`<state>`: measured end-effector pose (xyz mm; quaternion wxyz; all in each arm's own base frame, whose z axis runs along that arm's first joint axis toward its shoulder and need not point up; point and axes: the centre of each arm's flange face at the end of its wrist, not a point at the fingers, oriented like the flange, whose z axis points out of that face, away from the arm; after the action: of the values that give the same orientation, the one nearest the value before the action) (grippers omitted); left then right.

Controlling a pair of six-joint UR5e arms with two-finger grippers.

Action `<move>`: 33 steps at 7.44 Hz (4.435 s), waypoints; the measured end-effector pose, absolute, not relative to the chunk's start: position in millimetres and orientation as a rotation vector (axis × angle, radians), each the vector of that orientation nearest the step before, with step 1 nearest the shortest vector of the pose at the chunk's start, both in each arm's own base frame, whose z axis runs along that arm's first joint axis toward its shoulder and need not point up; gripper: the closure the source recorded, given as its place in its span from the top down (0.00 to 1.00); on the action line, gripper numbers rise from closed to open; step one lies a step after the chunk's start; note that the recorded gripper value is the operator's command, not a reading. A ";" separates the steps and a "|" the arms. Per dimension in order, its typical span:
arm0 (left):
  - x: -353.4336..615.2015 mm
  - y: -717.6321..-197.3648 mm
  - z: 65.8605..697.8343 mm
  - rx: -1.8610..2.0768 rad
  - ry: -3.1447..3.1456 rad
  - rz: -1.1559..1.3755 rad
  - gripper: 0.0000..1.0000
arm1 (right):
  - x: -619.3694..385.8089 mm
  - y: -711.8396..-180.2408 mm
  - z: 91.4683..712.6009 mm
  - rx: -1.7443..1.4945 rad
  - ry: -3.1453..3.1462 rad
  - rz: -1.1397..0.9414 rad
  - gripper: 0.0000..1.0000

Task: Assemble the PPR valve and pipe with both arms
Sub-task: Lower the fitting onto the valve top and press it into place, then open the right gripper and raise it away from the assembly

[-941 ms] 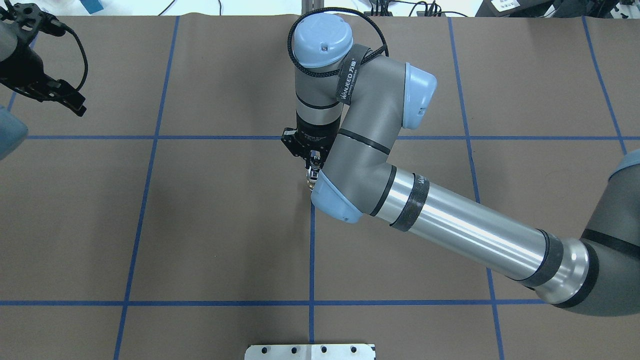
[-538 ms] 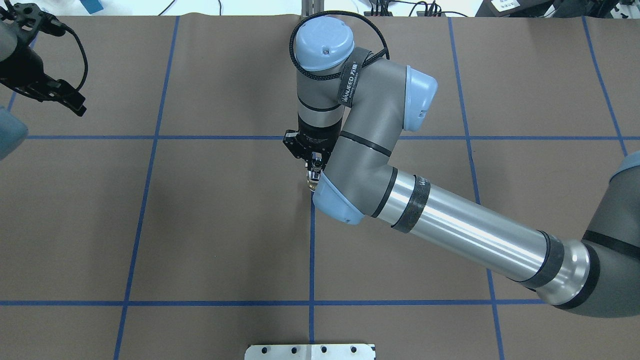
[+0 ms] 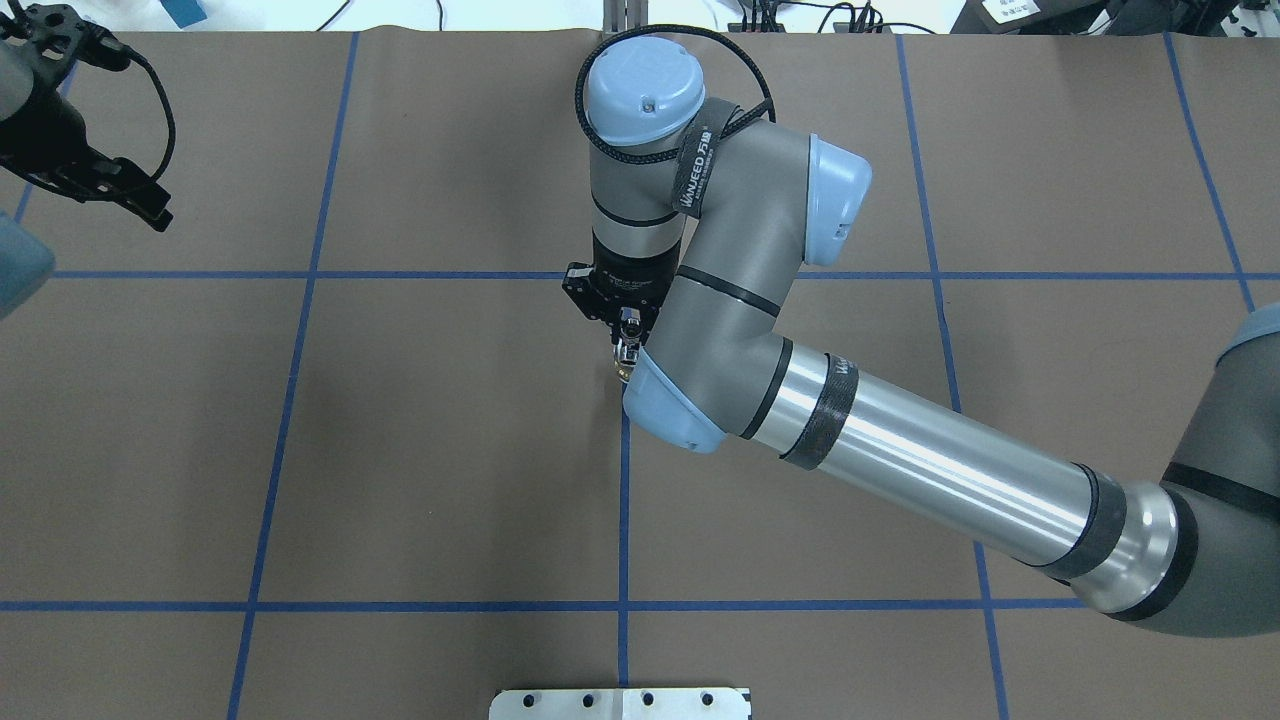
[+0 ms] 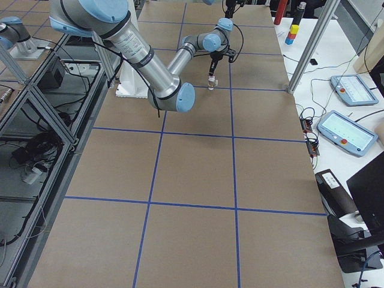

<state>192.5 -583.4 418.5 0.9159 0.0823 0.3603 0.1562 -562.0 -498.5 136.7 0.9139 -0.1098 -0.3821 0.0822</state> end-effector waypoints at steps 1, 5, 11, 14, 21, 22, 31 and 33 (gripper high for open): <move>192.4 -583.4 419.2 0.168 0.741 0.321 1.00 | -562.7 -497.9 137.9 -0.226 -0.785 0.166 0.00; 193.2 -583.2 420.2 0.166 0.741 0.321 1.00 | -563.4 -497.8 142.7 -0.222 -0.789 0.158 0.00; 193.5 -583.7 422.0 0.162 0.740 0.321 1.00 | -564.2 -498.1 148.2 -0.198 -0.837 0.146 0.24; 193.5 -583.7 422.1 0.162 0.740 0.320 1.00 | -563.8 -498.4 148.7 -0.200 -0.837 0.149 0.44; 193.5 -583.6 422.9 0.159 0.739 0.318 1.00 | -564.3 -498.1 152.4 -0.202 -0.832 0.152 0.87; 193.5 -583.8 423.7 0.157 0.738 0.318 1.00 | -563.7 -497.9 150.6 -0.201 -0.835 0.152 0.99; 137.4 -595.2 439.6 0.207 0.716 0.343 1.00 | -301.4 -568.9 214.5 0.055 -0.800 0.077 0.99; 54.8 -586.0 485.4 0.224 0.684 0.322 1.00 | -180.8 -593.0 325.6 0.061 -0.705 -0.069 0.99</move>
<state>54.8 -586.0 485.4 0.9233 0.1093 0.3332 0.1570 -180.8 -593.0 325.6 0.9374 0.0297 -0.3453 -0.0336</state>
